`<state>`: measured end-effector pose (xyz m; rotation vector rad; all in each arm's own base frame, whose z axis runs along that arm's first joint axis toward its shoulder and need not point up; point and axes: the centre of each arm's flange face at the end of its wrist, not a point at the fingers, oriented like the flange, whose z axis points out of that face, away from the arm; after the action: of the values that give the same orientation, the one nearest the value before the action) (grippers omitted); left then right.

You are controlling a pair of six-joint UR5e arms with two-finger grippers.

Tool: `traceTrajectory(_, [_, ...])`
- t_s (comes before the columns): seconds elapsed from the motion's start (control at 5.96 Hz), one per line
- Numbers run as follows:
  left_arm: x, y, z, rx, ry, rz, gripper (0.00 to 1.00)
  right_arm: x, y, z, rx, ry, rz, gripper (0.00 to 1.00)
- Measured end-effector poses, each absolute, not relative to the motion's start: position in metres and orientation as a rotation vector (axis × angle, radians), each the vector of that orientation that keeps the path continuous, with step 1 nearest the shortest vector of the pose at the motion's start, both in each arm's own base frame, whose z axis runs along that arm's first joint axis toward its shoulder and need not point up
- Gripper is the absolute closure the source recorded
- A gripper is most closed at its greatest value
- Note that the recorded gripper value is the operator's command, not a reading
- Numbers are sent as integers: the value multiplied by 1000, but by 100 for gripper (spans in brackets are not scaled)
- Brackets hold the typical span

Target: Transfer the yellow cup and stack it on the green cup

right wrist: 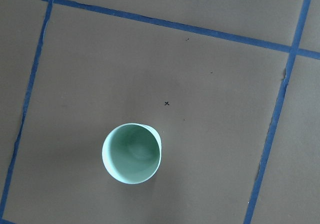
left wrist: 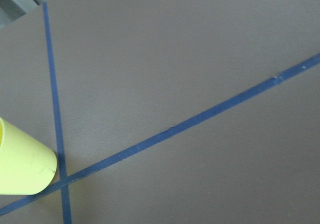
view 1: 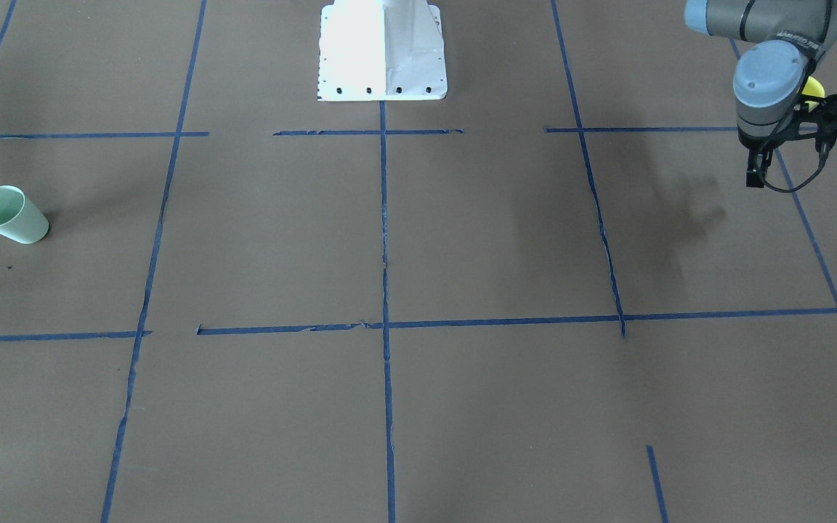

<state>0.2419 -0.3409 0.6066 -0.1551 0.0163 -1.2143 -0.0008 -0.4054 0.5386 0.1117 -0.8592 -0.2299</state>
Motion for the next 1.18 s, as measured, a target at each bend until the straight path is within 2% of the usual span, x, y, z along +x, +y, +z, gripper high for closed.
traceTrajectory(0.67, [263,-283,636,3,-373,-1471,0,-11,-417,523,172,-829,-264,0])
traceTrajectory(1.18, [271,-258,662,122,-526,-1606,0,-29,-424,513,179,-833,-309,0])
